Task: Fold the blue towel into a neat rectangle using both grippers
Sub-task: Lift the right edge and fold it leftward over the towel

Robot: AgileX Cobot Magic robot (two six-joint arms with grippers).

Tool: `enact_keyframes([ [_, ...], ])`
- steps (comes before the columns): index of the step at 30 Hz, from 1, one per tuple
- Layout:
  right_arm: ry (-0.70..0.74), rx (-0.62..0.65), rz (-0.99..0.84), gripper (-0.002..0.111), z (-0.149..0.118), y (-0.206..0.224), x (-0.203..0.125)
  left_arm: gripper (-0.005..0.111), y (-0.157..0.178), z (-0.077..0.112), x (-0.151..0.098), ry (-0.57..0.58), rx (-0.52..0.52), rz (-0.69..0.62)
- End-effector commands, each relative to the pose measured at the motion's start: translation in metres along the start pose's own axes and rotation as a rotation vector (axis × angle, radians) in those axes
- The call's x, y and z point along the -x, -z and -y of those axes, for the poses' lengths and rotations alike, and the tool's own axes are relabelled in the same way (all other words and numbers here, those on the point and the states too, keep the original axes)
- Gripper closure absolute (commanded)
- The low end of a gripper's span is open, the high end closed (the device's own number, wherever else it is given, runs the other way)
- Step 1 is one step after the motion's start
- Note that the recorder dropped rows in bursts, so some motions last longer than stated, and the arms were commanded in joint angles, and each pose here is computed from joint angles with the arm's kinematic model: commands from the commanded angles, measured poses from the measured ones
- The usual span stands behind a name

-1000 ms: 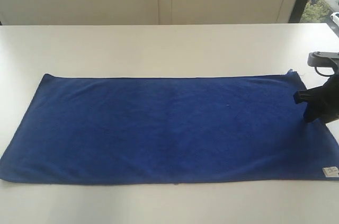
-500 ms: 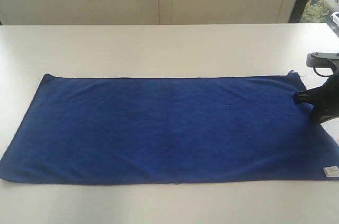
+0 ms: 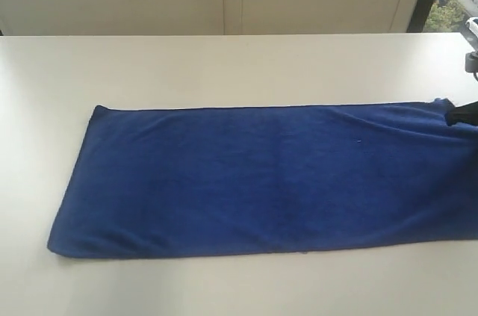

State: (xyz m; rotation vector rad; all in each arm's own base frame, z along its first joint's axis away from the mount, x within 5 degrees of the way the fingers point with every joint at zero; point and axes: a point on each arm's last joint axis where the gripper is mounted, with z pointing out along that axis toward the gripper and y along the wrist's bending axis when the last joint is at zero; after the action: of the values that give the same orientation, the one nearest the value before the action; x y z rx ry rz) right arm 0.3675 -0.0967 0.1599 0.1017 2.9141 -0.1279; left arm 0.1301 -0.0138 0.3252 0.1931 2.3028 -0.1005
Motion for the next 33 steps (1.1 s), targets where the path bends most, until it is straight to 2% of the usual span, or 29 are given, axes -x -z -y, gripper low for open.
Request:
enact_keyframes([
  [1,-0.037,-0.045,-0.018,0.108,0.024,0.0,-0.005,0.107,0.001,0.0,-0.002,-0.001,-0.001,0.0],
  [4,-0.076,-0.052,-0.018,0.108,0.033,0.001,-0.007,0.107,0.001,0.0,-0.002,-0.001,-0.001,0.0],
  [10,-0.073,-0.054,-0.005,0.108,0.034,0.001,-0.006,0.107,0.001,0.0,-0.002,-0.001,-0.001,0.0],
  [16,-0.038,-0.04,0.038,0.108,0.014,0.022,0.0,0.107,0.001,0.0,-0.002,-0.001,-0.001,0.0],
  [23,0.043,-0.008,0.113,0.108,-0.034,0.071,0.008,0.107,0.001,0.0,-0.002,-0.001,-0.001,0.0],
  [33,0.27,0.064,0.121,0.108,-0.131,0.12,0.01,0.107,0.001,0.0,-0.002,-0.001,-0.001,0.0],
])
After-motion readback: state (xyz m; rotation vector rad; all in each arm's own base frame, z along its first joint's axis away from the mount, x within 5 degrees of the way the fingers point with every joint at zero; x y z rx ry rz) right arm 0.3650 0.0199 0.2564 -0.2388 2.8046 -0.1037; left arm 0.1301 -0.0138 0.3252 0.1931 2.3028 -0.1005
